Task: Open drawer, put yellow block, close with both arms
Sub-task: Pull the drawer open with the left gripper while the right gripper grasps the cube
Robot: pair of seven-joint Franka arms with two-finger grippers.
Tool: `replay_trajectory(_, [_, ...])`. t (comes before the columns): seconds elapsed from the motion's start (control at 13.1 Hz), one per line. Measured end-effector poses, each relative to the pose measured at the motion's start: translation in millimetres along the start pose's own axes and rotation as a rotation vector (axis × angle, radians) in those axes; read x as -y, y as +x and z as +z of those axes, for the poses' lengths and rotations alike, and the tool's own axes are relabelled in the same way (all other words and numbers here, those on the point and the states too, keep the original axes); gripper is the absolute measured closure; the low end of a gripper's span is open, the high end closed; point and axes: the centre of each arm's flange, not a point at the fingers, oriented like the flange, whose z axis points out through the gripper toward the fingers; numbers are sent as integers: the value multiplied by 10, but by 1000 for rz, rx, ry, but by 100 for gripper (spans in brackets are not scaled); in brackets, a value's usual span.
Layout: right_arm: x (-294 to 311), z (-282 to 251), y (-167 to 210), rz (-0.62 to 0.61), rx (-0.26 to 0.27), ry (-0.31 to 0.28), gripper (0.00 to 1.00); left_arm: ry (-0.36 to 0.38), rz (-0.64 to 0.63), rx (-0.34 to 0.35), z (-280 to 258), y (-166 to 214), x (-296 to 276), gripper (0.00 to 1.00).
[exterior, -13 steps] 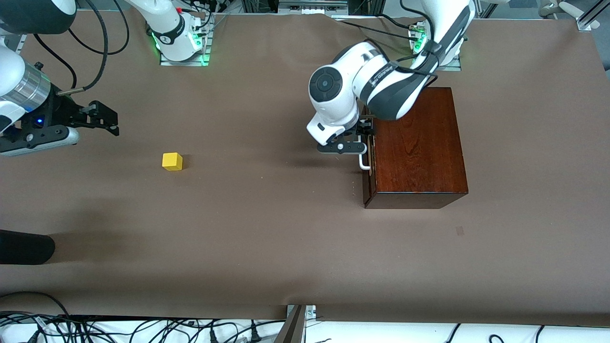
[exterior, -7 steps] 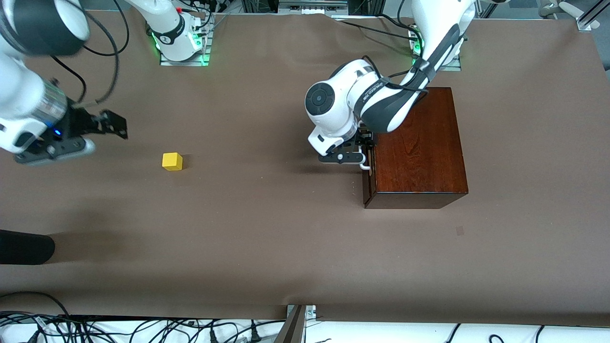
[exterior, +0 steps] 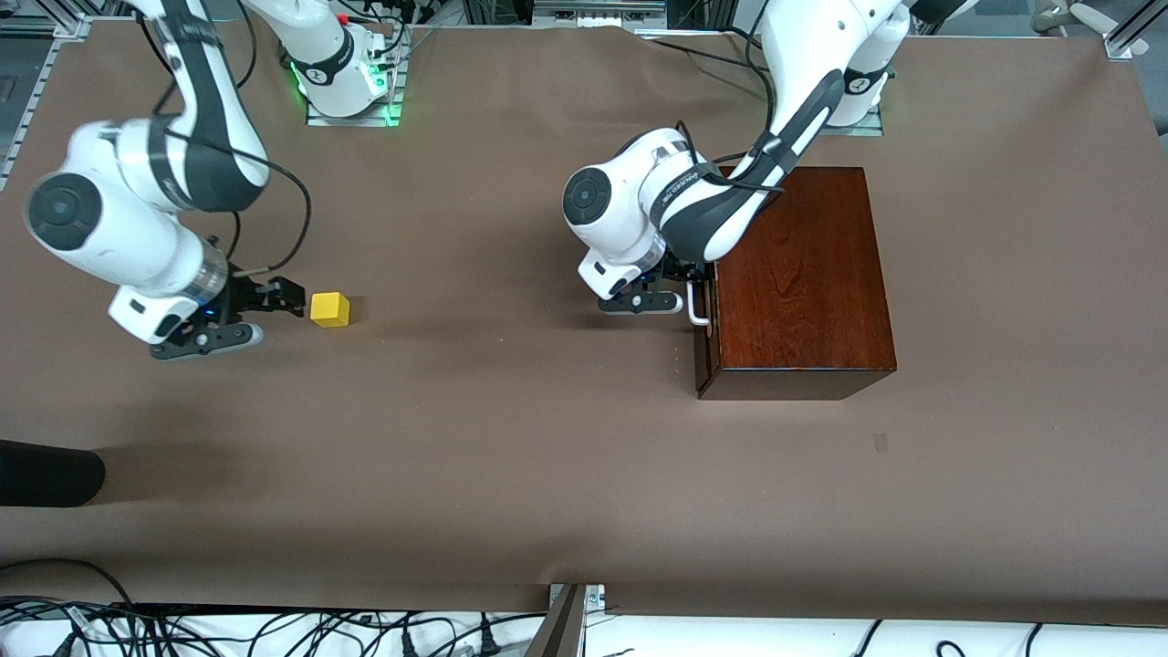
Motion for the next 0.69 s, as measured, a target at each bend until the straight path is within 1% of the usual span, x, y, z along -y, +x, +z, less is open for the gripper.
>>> replay_trajectory(0.23, [-37,588,-129,23,-5,4,0,-40,3,-37,-76,-37,-121,0])
replay_trajectory(0.46, [-65,1116,-282,34,-32,-12,0,-105,19,-92,-187,-96,-308,0])
replay_trajectory(0.54, [-69,1252,-360,38,-31,-15,0,-128,15,-105,-208,-109,-364,0])
replay_trajectory(0.69, [-67,1419,-511,51,-7,-14,0,-137,-12,-110,-203,-114,-396,0])
